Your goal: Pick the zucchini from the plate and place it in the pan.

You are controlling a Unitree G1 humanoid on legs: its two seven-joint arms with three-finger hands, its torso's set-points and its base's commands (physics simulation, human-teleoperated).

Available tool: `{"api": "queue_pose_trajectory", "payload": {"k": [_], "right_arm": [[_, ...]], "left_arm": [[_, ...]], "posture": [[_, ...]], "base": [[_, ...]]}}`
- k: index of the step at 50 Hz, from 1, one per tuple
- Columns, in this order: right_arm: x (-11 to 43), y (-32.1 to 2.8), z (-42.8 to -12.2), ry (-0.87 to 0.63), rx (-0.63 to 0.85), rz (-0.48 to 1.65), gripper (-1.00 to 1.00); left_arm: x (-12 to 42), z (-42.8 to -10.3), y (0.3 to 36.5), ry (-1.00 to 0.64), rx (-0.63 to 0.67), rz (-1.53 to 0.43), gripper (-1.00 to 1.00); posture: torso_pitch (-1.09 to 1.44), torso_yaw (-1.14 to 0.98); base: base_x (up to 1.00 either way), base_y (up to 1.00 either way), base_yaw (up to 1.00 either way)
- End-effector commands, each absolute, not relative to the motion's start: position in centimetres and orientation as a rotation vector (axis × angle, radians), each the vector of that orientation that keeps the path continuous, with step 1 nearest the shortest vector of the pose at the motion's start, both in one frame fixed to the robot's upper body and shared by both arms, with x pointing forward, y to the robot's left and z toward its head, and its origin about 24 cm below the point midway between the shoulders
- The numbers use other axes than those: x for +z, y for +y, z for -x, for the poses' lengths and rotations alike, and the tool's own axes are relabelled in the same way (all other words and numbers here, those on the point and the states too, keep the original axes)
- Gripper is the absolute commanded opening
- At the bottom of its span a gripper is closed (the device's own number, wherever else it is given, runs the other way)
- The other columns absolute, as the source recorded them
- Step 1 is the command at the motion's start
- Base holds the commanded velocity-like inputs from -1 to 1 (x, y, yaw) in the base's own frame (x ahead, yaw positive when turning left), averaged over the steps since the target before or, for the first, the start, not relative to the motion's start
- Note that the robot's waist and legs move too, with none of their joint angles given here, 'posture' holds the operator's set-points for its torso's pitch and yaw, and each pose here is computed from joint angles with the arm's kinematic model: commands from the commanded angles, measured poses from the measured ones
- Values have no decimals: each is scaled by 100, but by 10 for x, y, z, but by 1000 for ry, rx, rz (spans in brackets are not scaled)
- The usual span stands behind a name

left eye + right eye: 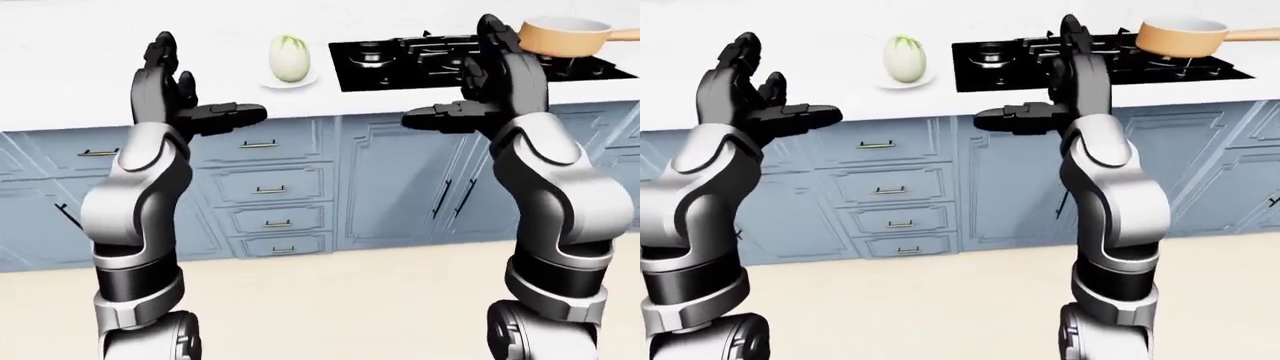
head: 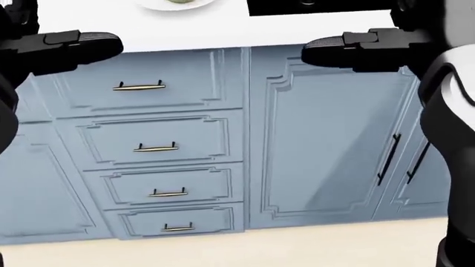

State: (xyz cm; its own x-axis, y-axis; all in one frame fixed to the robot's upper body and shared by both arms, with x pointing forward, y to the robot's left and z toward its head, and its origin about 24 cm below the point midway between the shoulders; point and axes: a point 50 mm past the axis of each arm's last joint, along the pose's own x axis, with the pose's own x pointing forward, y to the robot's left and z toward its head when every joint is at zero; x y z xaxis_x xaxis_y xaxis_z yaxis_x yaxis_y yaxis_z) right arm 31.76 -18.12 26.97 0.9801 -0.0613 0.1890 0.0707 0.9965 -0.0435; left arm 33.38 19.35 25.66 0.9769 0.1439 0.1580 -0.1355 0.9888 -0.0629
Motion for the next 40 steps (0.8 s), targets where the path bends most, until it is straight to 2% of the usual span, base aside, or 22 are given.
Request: {"api": "queue_pose_trajectory", "payload": {"k": [1,16,40], "right_arm": [[295,-186,-309,-315,-96,50,100],[296,-185,-307,-330,-86,47,100],[296,-184,-308,-329,-82,48,100]], "left_arm": [[280,-328,188,-277,112,52,100],[281,-327,187,-277,111,50,100],[281,-327,188,-277,113,51,100]], "posture": [[0,0],[0,0],[0,0]], "base": [[0,19,0],[6,0,0],[24,0,0]]}}
